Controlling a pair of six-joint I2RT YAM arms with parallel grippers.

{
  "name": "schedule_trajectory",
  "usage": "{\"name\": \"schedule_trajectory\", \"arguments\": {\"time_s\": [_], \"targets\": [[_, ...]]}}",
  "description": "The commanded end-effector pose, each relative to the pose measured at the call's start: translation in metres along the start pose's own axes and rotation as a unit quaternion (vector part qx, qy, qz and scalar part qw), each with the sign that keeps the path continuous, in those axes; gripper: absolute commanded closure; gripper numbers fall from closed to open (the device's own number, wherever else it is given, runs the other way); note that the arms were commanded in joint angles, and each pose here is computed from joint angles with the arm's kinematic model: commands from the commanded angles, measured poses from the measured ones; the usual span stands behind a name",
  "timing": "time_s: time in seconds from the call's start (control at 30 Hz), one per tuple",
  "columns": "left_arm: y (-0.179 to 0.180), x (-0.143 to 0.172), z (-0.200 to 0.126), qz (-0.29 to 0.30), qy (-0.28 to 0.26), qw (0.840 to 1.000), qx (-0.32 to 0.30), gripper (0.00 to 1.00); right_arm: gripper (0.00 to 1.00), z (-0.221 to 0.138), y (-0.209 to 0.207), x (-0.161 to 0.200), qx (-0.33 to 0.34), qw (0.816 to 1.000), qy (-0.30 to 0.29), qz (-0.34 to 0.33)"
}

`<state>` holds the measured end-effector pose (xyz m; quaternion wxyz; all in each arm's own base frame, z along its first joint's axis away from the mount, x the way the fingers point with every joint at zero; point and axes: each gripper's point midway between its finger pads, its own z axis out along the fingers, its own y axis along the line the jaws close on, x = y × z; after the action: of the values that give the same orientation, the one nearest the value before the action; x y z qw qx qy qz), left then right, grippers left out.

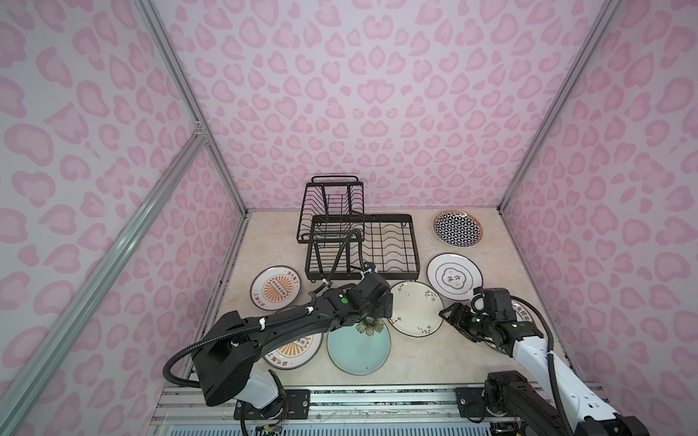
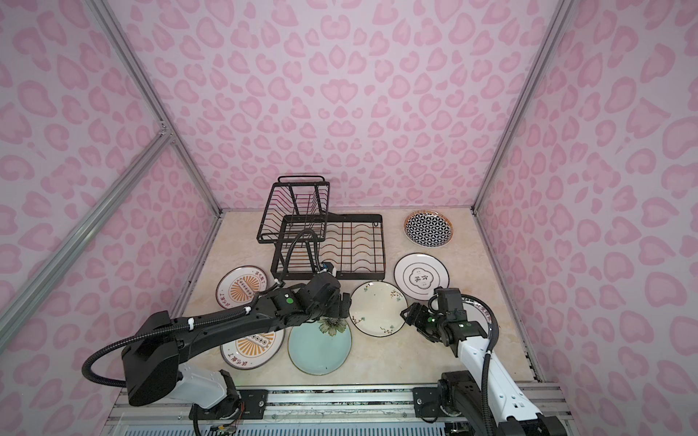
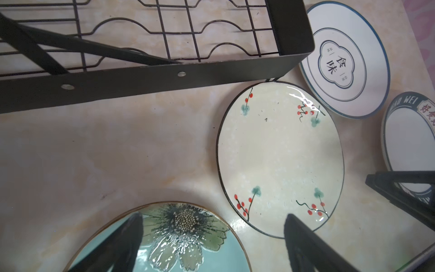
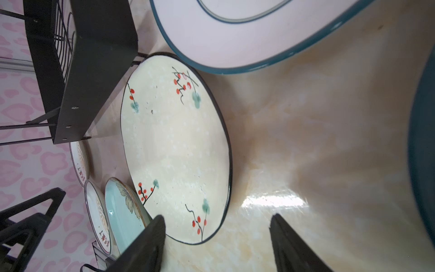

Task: Load plates into a dish rack
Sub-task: Pick up the plate from the center of the table.

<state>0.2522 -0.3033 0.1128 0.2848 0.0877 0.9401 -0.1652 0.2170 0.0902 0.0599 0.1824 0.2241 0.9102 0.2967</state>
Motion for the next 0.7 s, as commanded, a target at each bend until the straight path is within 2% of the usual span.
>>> {"name": "schedule_trajectory", "arguments": {"time_s": [0.0, 0.67], "targets": [[-0.015, -0.004, 0.008, -0.001, -0.002, 1.000, 0.023, 0.04, 0.30, 0.003, 0.005, -0.004, -0.018, 1.000, -0.007, -0.003], [-0.033, 0.008, 0.066, 0.026, 0.044, 0.999, 0.010, 0.14, 0.32, 0.021, -0.004, -0.006, -0.042, 0.999, -0.010, 0.014]]}}
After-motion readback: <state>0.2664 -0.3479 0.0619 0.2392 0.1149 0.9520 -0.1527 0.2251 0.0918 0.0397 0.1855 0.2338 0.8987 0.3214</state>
